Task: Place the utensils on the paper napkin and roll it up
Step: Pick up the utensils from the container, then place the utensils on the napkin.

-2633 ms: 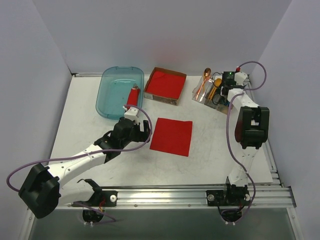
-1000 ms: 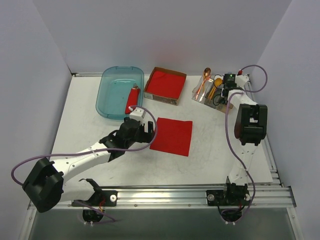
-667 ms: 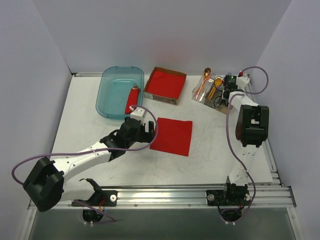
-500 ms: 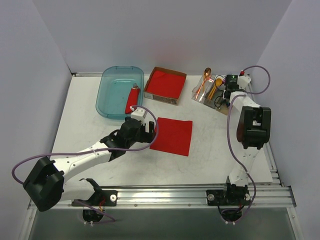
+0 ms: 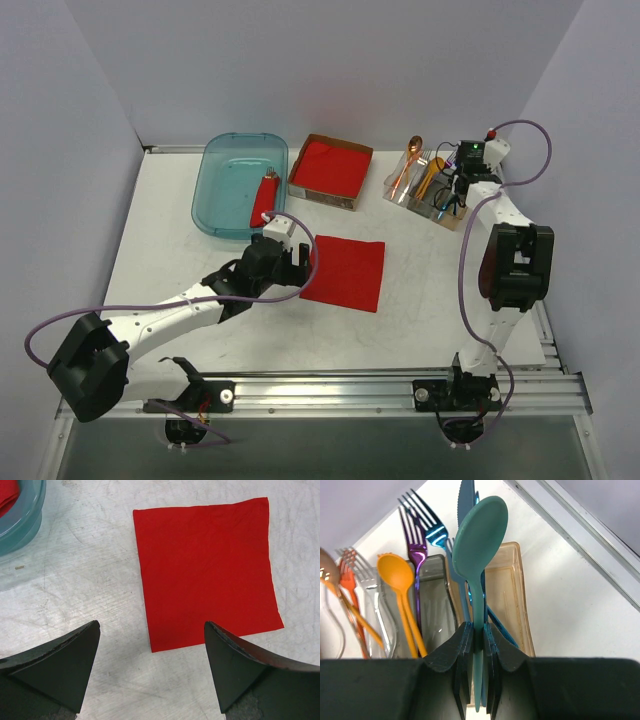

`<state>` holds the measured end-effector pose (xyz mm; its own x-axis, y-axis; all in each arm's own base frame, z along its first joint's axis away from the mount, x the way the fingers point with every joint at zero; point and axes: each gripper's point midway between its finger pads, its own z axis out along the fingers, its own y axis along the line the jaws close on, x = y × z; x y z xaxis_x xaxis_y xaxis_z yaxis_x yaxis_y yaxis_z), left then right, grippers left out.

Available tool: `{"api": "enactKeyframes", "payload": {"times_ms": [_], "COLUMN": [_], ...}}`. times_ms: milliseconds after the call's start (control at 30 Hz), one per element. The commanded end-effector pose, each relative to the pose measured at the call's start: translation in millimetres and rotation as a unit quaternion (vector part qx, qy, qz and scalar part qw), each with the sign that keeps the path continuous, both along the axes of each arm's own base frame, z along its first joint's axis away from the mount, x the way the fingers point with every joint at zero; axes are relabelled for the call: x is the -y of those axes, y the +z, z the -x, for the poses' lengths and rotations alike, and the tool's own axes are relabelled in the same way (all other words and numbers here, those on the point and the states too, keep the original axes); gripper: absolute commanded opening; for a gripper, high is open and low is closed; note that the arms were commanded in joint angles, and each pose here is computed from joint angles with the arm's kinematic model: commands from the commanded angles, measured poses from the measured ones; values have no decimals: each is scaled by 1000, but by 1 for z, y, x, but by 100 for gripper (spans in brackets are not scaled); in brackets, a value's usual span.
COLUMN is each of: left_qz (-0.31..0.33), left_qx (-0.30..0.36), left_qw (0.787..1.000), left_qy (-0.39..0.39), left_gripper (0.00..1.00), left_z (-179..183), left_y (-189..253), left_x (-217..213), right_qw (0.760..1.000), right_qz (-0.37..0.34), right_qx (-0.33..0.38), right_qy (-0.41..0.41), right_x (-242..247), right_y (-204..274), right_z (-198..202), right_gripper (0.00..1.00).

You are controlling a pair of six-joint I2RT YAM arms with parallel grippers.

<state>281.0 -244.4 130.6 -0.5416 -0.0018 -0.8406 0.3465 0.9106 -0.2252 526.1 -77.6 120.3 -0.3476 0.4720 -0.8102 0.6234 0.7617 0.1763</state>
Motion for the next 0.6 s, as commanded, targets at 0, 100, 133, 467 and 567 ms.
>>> {"api": "enactKeyframes", "payload": {"times_ms": [0, 100, 133, 467, 567], "left_qz": [13, 11, 12, 11, 16], "left_qx": [25, 22, 23, 17, 15], "left_qw": [1000, 1000, 1000, 1000, 1000], "left_qy": [1, -1, 0, -5, -5], "left_gripper": [94, 94, 94, 94, 94], "left_z": [-10, -9, -10, -9, -9], "left_y": [23, 21, 22, 19, 21], "left_x": [9, 10, 10, 12, 13], "right_qw": [998, 995, 994, 934, 902], "right_qz": [10, -8, -8, -9, 6], "right_qx": [55, 61, 59, 2, -31], "right_qy": [27, 75, 90, 356, 430], "right_x": [-5, -23, -28, -168, -215], "right_y": [62, 72, 73, 61, 46], "right_z": [5, 11, 13, 67, 98], "right_gripper": [0, 0, 0, 0, 0]}}
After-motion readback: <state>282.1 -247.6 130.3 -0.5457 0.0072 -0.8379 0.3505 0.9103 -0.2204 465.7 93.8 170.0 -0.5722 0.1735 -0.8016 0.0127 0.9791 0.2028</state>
